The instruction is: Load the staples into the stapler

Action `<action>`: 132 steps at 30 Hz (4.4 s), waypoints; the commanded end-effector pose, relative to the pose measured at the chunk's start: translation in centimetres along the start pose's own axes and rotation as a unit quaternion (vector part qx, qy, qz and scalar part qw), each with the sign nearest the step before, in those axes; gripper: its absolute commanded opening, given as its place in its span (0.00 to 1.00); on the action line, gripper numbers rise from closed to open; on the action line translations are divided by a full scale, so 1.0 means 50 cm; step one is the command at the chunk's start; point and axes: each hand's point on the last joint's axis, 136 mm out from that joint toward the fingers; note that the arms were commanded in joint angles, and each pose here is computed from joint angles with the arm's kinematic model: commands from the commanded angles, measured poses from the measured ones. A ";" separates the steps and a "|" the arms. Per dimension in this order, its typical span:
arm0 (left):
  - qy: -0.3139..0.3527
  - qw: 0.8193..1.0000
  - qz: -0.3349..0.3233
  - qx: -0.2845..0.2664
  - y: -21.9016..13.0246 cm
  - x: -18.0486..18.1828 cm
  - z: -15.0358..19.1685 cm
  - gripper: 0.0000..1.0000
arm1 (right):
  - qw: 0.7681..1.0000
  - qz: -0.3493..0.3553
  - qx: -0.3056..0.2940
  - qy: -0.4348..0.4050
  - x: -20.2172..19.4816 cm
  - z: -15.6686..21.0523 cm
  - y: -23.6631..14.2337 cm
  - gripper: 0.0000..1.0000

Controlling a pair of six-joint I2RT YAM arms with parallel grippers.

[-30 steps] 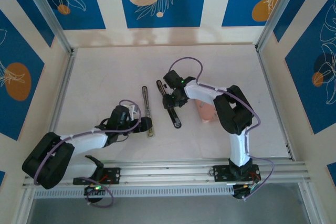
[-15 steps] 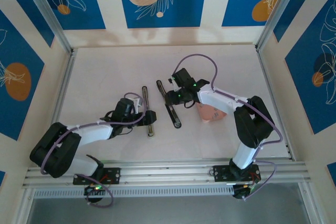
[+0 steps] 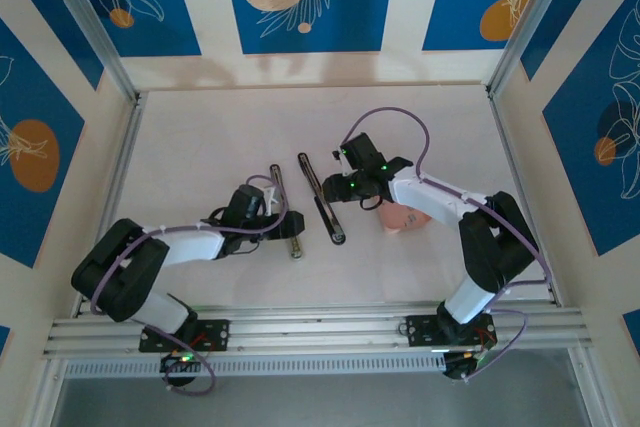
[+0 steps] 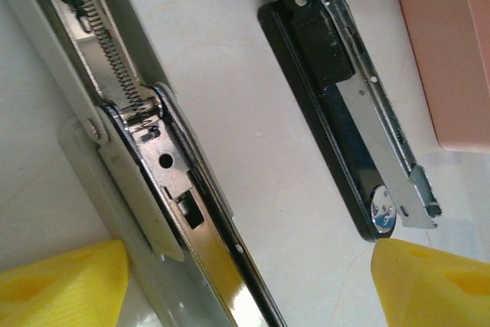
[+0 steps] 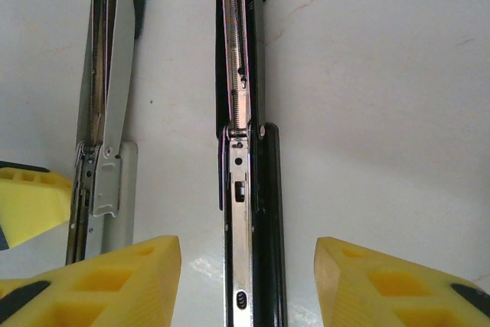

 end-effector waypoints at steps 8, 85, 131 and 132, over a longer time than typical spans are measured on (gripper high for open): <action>0.023 1.000 0.014 0.013 0.011 -0.047 -0.006 0.82 | 0.999 -0.024 -0.024 0.026 -0.009 0.007 -0.032 0.50; 0.086 0.987 -0.063 -0.117 -0.111 0.016 -0.047 0.87 | 0.932 0.181 0.215 0.226 -0.337 0.106 0.024 0.25; 0.106 0.976 -0.020 -0.191 -0.174 -0.034 -0.084 0.87 | 0.991 0.038 -0.118 0.048 -0.062 0.006 -0.188 0.16; 0.106 0.976 -0.019 -0.191 -0.175 -0.035 -0.084 0.87 | 0.991 0.037 -0.124 0.040 -0.051 0.007 -0.188 0.16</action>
Point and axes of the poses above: each hand's point on the last joint's axis, 136 mm out from that joint toward the fingers, its own y axis out along the fingers, its own x axis along the line the jaws close on, z = x × y, and after that the axes turned 3 degrees about -y, right-handed
